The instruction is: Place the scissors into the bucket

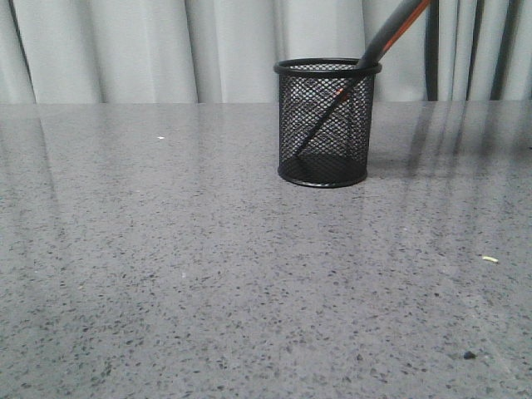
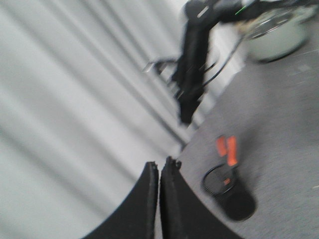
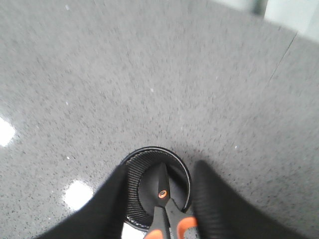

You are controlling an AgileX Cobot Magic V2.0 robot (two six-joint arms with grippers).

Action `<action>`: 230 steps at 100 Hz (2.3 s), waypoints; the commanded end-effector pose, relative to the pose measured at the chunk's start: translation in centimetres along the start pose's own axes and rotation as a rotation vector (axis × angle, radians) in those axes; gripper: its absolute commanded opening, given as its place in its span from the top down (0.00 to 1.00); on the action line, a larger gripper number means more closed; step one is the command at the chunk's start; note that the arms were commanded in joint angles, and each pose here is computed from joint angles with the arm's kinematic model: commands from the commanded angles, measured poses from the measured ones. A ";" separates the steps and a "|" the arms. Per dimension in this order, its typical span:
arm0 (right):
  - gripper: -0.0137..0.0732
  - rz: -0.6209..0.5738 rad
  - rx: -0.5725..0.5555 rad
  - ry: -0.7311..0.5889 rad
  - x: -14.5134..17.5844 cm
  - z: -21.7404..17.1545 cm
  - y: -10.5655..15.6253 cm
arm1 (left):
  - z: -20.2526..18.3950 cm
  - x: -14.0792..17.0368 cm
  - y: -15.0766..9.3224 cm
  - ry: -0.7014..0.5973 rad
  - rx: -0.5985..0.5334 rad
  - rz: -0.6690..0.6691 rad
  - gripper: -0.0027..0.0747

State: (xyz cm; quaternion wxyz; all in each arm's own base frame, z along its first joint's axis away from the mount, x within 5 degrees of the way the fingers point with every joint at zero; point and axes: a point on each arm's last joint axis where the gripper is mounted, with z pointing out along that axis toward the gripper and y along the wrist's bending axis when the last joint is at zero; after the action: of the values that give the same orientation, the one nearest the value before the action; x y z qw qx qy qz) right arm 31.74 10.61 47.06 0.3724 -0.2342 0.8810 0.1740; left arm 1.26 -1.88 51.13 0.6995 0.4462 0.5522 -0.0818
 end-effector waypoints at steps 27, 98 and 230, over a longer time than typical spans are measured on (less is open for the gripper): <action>0.89 -0.070 0.080 -0.136 6.4 -10.8 4.2 | -0.5 10.1 -4.5 -0.094 -0.245 -0.139 0.99; 0.89 -0.108 0.306 -0.705 33.4 -9.9 6.2 | 0.9 17.3 -9.8 -0.184 -0.213 -0.113 0.99; 0.89 -0.094 0.296 -0.706 33.2 -9.8 6.2 | 2.8 27.8 -13.5 0.074 -0.566 -0.625 0.99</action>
State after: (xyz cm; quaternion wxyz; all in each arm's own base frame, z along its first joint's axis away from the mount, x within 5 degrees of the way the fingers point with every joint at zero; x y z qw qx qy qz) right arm 2.24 1.75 28.53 0.6605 -0.1571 0.7274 0.0997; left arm 5.43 -1.76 20.49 0.6976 0.1250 0.6990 -0.0957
